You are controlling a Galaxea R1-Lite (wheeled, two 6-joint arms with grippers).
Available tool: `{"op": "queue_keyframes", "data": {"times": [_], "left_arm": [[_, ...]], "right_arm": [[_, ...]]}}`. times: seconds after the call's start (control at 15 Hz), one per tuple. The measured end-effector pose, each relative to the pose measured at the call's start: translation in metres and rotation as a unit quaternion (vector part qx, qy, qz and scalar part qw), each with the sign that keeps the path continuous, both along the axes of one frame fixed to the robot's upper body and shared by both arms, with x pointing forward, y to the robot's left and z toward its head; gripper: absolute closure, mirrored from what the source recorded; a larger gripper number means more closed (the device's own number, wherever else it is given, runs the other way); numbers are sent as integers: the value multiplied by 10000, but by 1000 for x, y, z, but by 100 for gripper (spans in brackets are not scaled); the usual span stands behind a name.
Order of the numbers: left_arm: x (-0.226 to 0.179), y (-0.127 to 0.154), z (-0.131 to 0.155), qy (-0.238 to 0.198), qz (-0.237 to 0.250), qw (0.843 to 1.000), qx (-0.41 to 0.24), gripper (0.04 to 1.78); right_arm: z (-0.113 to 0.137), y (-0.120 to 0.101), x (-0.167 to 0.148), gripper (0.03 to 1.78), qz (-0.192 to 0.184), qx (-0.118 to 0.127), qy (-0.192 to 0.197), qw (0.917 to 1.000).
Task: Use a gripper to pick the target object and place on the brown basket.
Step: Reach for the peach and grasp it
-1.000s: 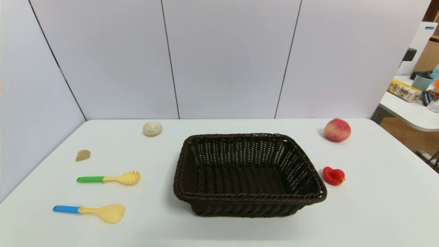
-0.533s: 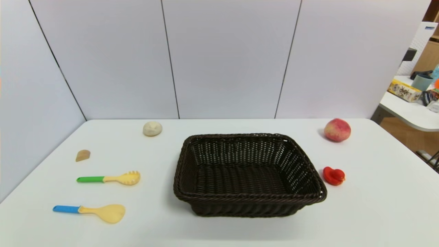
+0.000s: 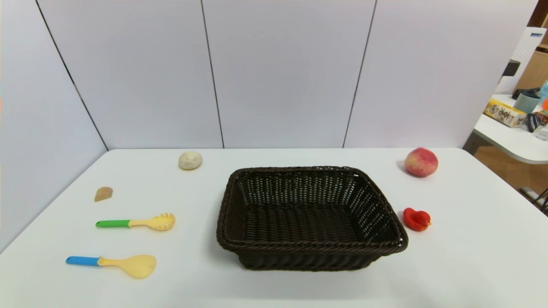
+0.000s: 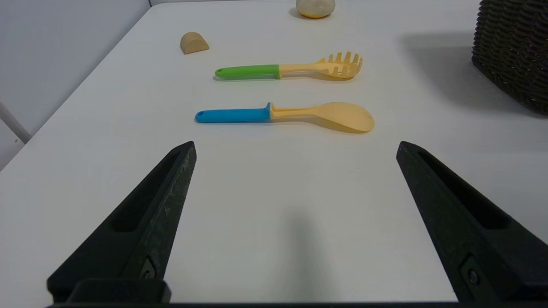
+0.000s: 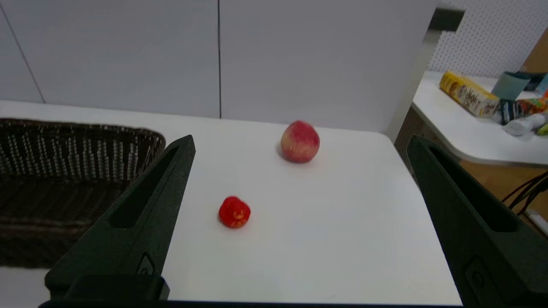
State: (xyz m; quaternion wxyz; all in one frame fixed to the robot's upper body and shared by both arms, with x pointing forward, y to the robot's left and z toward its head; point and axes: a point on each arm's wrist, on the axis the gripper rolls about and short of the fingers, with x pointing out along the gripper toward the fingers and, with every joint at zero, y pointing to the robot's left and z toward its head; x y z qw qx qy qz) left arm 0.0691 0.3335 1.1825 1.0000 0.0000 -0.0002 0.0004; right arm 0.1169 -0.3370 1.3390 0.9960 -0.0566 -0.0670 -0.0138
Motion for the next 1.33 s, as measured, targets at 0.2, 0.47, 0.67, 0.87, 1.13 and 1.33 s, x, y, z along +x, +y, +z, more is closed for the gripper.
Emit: {"op": "queue_keyframes", "data": {"times": [0.2, 0.47, 0.67, 0.87, 1.13, 1.33], "left_arm": [[0, 0, 0, -2, -2, 10000, 2, 13], [0, 0, 0, 0, 0, 10000, 0, 13], [0, 0, 0, -2, 0, 10000, 0, 13], [0, 0, 0, -2, 0, 10000, 0, 13], [0, 0, 0, 0, -2, 10000, 2, 13], [0, 0, 0, -2, 0, 10000, 0, 13]], "right_arm": [[43, -2, 36, 10, -118, -3, -110, 9999], [91, -8, 96, 10, -225, 48, 46, 9997], [98, -13, 146, 10, -336, 156, 674, 9970], [91, -18, 187, 10, -596, 184, 1204, 9908], [70, -22, 225, 10, -673, 300, 2049, 9760], [57, -22, 246, 10, -668, 384, 2553, 9638]]}}
